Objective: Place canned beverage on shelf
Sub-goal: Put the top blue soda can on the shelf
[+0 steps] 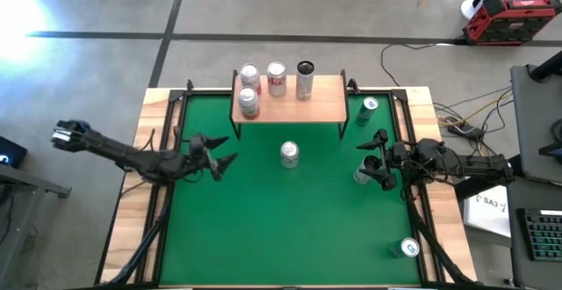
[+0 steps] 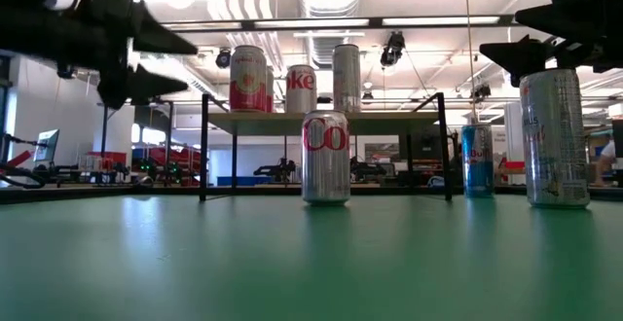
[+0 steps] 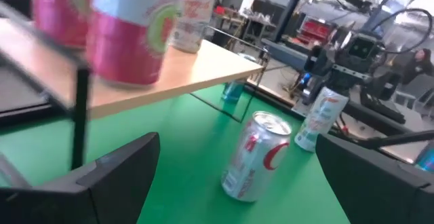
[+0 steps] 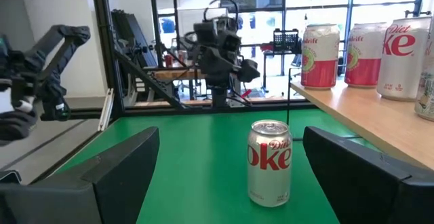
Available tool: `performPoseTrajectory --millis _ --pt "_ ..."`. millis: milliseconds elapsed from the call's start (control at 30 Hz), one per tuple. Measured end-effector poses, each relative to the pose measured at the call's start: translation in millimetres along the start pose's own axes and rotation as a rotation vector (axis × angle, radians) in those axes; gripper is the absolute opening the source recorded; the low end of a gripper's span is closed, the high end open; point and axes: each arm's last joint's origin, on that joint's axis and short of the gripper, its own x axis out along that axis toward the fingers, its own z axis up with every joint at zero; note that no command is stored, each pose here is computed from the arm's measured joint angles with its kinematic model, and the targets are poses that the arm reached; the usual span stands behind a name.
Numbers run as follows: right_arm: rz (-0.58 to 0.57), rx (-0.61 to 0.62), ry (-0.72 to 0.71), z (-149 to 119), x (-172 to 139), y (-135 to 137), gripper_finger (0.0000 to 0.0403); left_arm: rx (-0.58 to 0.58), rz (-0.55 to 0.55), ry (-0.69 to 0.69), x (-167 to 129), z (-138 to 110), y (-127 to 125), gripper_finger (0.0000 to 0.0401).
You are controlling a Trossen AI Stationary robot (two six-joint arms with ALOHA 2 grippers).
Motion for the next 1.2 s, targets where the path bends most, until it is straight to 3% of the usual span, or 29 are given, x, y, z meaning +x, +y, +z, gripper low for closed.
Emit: performPoseTrajectory --millis 233,600,1200 --pt "0.000 0.000 0.000 0 0 0 0.0357 0.048 -0.002 0.014 -7 -18 15 0.0380" --pt "0.000 0.000 0.000 0 0 0 0.0357 0.133 0.022 0.071 -6 -25 19 0.0380" --pt "0.000 0.000 0.000 0 0 0 0.0357 0.103 0.022 0.064 4 -10 2 0.0380"
